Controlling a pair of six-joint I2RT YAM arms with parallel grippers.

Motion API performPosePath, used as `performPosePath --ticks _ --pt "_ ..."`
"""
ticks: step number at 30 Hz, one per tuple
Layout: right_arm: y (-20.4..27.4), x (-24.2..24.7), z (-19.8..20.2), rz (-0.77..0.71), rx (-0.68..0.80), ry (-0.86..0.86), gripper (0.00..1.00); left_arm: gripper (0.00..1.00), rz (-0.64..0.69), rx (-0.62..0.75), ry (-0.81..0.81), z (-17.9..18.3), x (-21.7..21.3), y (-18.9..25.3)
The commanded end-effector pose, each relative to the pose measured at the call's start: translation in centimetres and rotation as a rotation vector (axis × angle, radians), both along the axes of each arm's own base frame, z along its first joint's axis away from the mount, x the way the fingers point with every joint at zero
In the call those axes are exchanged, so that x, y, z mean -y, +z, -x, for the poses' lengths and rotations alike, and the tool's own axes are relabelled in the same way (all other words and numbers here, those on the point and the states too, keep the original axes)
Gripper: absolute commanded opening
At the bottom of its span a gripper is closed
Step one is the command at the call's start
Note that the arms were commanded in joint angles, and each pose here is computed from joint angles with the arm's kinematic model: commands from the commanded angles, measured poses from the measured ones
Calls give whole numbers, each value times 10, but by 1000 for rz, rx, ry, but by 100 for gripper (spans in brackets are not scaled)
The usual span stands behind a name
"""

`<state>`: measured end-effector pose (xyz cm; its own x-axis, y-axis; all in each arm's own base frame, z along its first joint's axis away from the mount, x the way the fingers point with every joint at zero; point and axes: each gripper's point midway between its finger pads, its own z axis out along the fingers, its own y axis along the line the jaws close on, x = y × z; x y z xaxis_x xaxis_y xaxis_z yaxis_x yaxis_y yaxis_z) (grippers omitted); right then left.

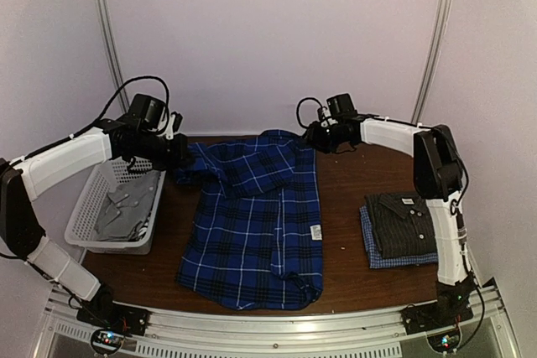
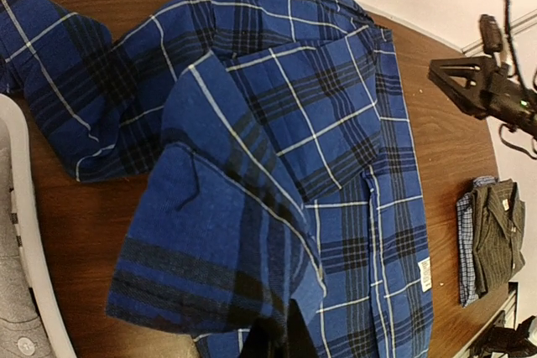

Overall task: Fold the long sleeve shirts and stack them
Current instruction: Move the right arm to the center of the board with the 1/3-folded shirt, then fold the sleeve of the 1/3-folded shirt.

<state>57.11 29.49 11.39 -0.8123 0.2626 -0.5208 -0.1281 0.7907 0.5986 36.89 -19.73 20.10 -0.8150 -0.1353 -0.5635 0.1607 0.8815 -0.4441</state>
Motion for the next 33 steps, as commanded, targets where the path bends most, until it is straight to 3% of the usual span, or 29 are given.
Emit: performPosePath --ticks 1,14,22,27,33 --pt "61 -4 43 8 119 32 42 0 11 73 0 -8 2 16" --pt "47 -13 231 66 103 153 35 0 -16 119 -3 -11 -1 26" --pt "9 -22 341 106 46 249 32 0 -26 110 -5 -8 -3 20" --pt "-20 -21 383 184 11 263 27 0 -29 107 -10 -6 -3 18" --pt "-36 -42 405 236 19 300 25 0 -27 106 -14 -8 -2 17"
